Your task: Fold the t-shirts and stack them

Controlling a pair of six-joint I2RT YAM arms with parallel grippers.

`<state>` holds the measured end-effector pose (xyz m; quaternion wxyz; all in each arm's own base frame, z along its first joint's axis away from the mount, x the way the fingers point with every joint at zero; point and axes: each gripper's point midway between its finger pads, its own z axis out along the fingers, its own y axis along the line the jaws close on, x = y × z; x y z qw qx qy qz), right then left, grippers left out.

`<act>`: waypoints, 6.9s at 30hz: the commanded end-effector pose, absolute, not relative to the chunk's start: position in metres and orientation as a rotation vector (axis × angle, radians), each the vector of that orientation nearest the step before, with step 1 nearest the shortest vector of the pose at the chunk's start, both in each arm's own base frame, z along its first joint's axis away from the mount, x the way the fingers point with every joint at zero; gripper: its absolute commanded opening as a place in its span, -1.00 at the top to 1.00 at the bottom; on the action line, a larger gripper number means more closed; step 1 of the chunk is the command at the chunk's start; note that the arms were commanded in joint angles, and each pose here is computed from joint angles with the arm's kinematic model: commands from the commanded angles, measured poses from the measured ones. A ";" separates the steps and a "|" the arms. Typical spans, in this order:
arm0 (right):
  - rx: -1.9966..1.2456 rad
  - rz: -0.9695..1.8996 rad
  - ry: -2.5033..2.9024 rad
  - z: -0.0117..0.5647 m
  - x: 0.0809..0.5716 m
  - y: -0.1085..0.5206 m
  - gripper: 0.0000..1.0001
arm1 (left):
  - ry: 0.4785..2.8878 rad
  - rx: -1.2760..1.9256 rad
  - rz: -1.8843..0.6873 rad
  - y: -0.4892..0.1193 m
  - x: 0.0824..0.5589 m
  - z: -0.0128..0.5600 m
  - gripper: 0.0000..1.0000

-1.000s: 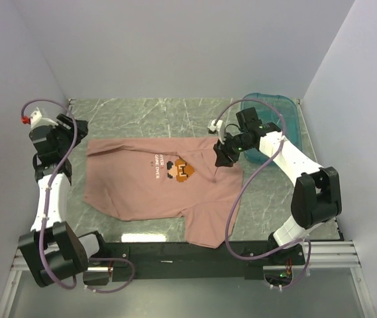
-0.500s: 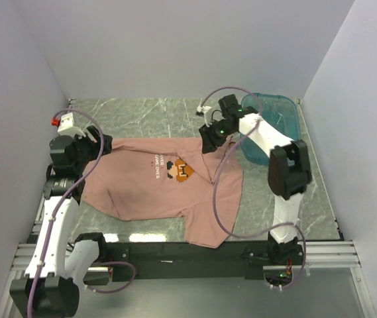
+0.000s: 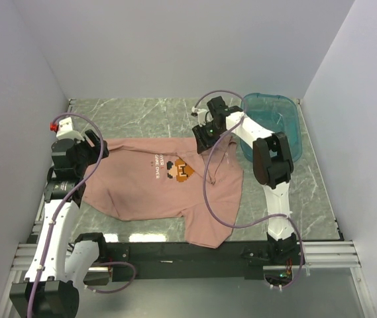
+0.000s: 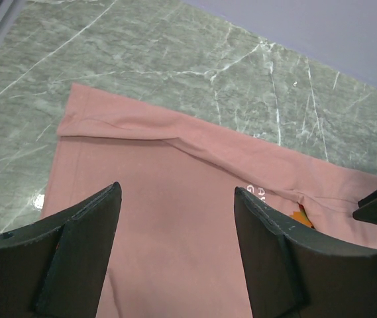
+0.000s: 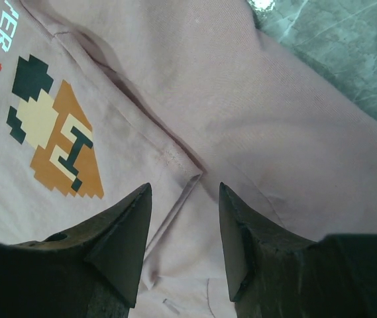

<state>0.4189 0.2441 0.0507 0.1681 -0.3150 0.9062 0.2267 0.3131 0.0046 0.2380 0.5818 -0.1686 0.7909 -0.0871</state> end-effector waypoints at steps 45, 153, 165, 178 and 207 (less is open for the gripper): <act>-1.129 0.820 2.460 0.089 0.360 0.281 0.91 | 1.836 -0.405 -0.185 0.008 0.316 0.239 -0.48; -1.612 -0.174 2.191 0.027 0.313 0.322 0.32 | 1.780 -0.918 -0.154 0.074 0.301 0.210 -0.64; -1.608 -0.088 2.202 0.033 0.308 0.333 0.88 | 1.776 -0.921 -0.151 0.075 0.300 0.210 -0.64; -1.557 0.074 2.203 0.049 0.308 0.361 1.00 | 1.772 -0.922 -0.151 0.075 0.300 0.211 -0.64; -1.591 0.529 2.128 0.131 0.303 0.337 0.22 | 1.918 -1.081 -0.428 0.067 0.352 0.143 -0.48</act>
